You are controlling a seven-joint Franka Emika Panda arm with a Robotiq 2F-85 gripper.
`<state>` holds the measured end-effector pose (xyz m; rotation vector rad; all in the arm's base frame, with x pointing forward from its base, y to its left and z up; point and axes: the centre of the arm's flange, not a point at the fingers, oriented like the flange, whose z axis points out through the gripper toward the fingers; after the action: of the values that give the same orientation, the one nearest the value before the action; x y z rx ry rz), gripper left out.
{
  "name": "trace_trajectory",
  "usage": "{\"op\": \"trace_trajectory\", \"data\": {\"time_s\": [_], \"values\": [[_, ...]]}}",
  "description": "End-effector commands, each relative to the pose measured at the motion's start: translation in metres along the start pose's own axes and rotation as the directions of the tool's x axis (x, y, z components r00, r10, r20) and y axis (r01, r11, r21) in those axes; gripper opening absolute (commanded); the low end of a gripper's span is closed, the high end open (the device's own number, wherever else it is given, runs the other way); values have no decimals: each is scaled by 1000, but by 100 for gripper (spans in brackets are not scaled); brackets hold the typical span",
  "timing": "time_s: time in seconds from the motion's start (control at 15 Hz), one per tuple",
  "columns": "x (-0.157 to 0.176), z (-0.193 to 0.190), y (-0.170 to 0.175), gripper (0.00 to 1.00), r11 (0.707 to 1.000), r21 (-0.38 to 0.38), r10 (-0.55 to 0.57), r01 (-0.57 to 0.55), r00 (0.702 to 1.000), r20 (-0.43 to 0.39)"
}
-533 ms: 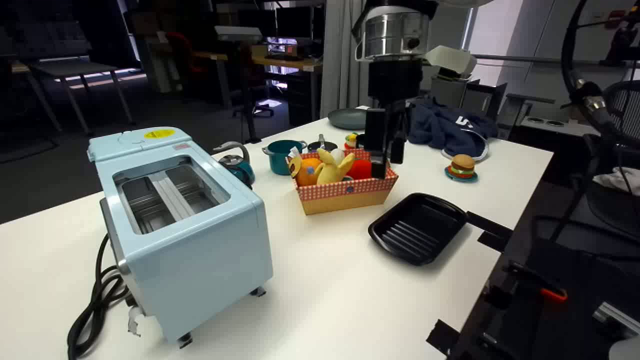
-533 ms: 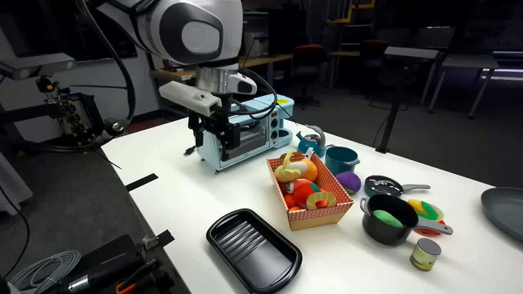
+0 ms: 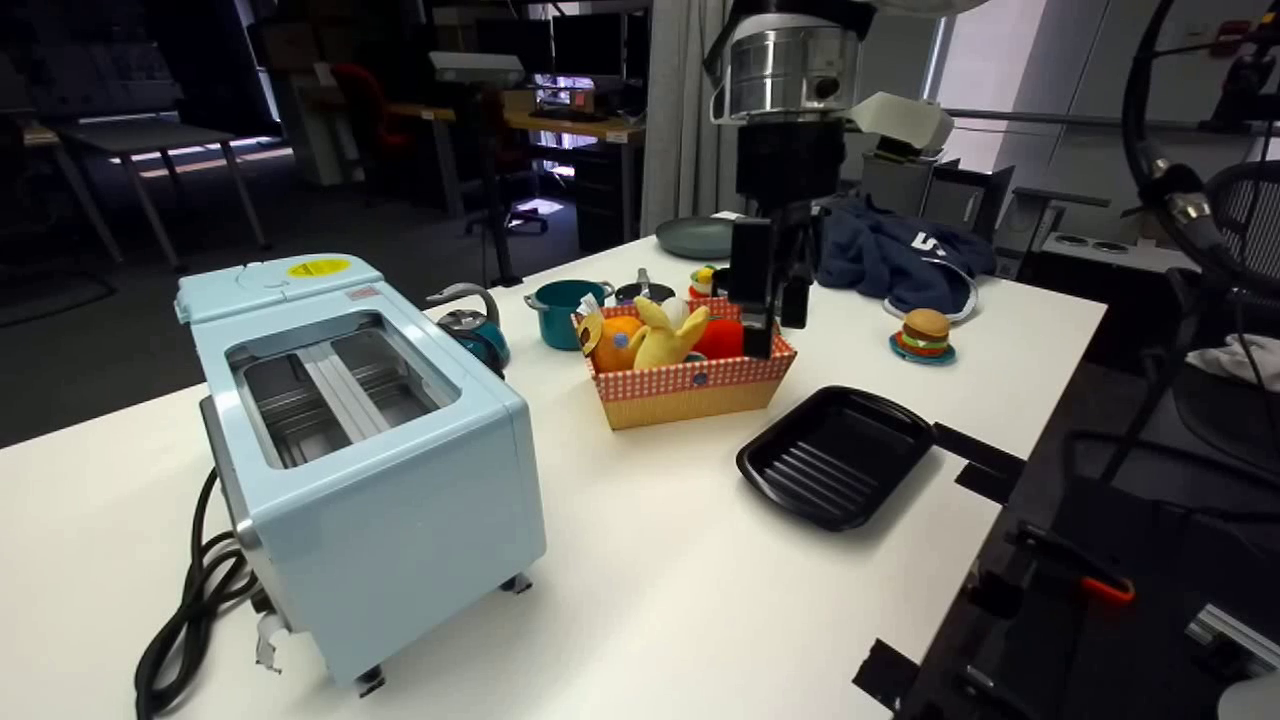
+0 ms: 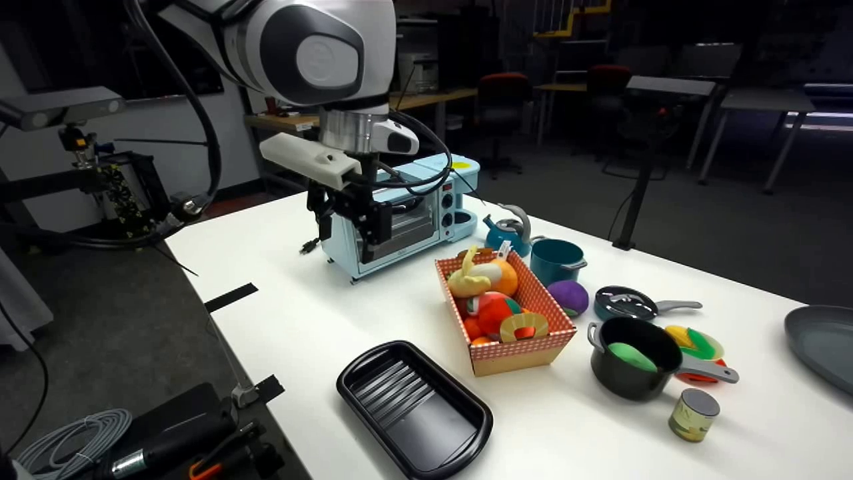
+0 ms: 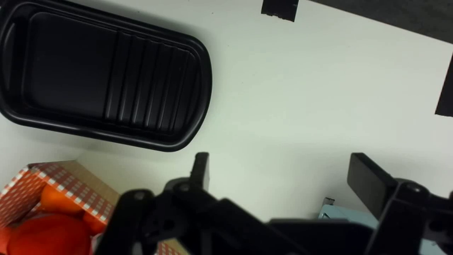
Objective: Remove the banana plushie from the box and put it on the table
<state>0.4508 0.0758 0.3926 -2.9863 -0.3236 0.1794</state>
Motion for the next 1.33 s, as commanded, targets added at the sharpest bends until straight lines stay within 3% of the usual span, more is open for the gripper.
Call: {"op": "trace_trajectory", "data": {"time_s": [0.0,0.33,0.67,0.87,1.07,1.27], "values": [[0,0,0,100,1000,0,0,0,1000,0],[3,1,2,100,999,-39,-11,9,998,-58],[52,-34,47,100,990,-118,47,-73,976,-214],[80,-34,81,100,977,-131,129,-168,955,-266],[114,-12,104,100,939,-82,298,-335,907,-299],[149,22,106,100,886,-33,436,-463,854,-284]]}}
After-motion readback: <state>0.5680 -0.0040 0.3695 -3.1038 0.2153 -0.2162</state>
